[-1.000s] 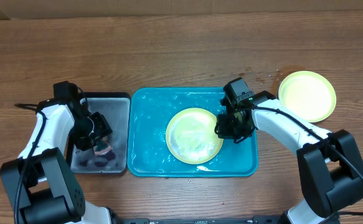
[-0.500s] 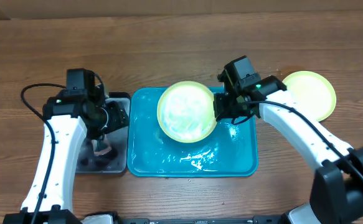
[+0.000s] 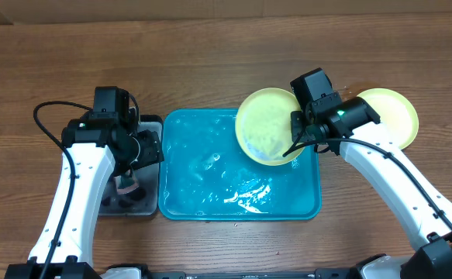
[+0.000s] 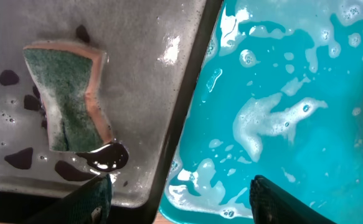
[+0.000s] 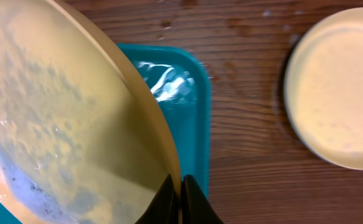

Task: Clean dirty plates on tray and stack at the side
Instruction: 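Lift and tilt the yellow plate up with the right gripper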

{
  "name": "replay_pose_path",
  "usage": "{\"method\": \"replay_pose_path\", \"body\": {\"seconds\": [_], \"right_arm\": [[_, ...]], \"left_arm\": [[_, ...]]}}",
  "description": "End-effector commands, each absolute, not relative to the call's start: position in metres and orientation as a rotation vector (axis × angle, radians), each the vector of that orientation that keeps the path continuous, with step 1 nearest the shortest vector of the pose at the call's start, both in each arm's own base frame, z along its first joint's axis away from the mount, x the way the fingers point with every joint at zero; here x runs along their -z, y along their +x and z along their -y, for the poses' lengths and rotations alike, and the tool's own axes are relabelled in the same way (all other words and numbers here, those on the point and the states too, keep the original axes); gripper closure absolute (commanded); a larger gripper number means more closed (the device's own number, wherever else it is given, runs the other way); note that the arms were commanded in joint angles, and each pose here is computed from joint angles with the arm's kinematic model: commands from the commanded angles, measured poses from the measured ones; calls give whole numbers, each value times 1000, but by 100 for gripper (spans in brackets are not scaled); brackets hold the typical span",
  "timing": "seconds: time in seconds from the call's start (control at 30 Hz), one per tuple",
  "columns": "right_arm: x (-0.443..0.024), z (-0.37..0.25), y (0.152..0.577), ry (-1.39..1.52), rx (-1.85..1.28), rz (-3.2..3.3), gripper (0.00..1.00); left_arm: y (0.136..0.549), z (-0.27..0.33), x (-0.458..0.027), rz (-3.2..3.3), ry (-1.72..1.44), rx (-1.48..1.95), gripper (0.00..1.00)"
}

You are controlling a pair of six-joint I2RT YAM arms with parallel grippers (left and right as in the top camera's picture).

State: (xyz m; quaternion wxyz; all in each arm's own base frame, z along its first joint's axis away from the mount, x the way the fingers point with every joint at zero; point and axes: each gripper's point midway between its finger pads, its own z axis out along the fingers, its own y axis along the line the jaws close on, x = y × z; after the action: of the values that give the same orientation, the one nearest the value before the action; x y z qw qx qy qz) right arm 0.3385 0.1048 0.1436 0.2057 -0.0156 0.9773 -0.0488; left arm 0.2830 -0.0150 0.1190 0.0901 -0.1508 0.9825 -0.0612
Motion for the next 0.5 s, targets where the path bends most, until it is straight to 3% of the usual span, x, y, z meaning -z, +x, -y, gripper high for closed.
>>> {"method": "replay_pose_path", "body": {"seconds": [0.0, 0.47], "right_arm": [[-170, -89, 349, -64, 270, -2620, 96], [-233, -116, 337, -346, 563, -2375, 96]], "left_arm": [[287, 13, -124, -2903, -418, 159, 27], [288, 11, -124, -2896, -419, 139, 21]]}}
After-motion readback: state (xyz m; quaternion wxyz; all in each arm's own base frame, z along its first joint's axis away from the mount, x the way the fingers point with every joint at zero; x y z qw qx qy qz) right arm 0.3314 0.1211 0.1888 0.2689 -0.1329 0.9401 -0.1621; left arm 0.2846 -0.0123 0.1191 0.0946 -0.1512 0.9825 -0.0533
